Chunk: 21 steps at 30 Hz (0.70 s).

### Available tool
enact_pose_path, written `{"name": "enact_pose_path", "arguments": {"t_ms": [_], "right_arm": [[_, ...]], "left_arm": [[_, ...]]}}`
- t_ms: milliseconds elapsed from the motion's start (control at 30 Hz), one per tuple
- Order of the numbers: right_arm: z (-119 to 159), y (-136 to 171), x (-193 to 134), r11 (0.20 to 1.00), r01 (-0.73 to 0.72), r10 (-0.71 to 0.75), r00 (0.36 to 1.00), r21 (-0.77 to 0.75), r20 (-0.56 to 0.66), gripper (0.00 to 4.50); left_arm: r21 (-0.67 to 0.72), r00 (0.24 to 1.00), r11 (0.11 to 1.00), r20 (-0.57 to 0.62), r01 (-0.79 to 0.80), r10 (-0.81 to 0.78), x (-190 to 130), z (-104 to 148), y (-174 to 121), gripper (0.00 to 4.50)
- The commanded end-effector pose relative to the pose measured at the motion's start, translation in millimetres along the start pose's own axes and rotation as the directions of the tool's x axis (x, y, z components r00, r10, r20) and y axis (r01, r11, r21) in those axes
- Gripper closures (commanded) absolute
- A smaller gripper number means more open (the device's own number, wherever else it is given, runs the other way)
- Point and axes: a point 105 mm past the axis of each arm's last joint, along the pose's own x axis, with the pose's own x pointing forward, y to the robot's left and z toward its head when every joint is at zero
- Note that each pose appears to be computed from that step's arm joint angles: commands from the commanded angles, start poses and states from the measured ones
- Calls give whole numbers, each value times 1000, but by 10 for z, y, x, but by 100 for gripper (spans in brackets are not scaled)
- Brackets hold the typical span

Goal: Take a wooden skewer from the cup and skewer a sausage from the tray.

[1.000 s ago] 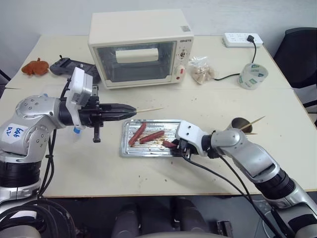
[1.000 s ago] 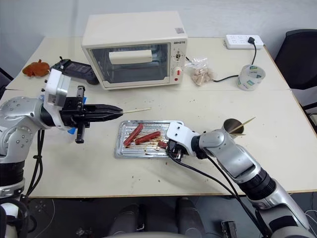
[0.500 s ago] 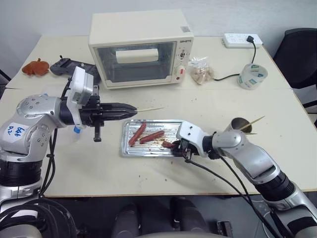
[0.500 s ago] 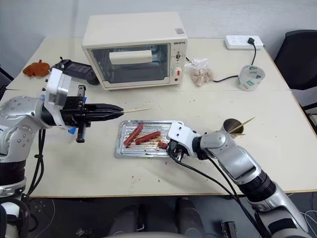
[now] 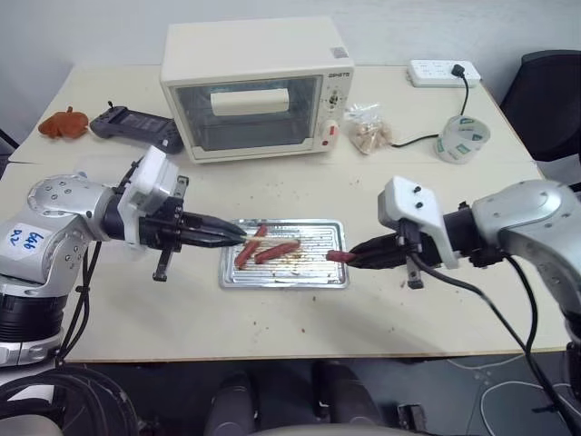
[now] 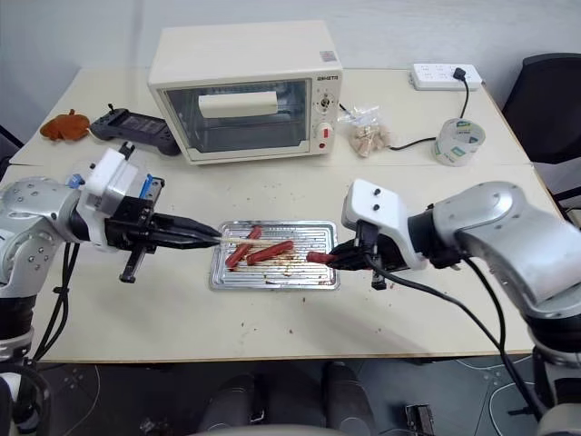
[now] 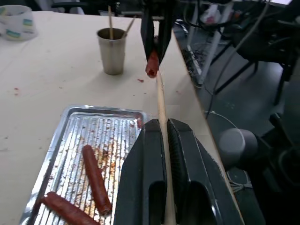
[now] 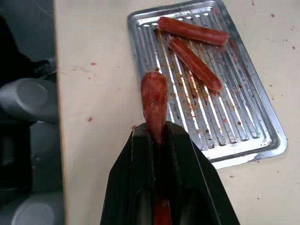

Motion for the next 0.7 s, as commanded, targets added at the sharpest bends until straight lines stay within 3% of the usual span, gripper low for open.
{"name": "enact_pose_path", "arguments": {"t_ms": [33, 700], "right_arm": [[126, 85, -95, 999, -28, 29, 1000, -29, 11, 447], [283, 223, 8, 996, -82, 83, 995, -36, 50, 447]], "left_arm": [[48, 999, 998, -18, 34, -33, 9, 62, -30, 450], [113, 996, 990, 10, 90, -91, 211, 129, 33, 450]]}}
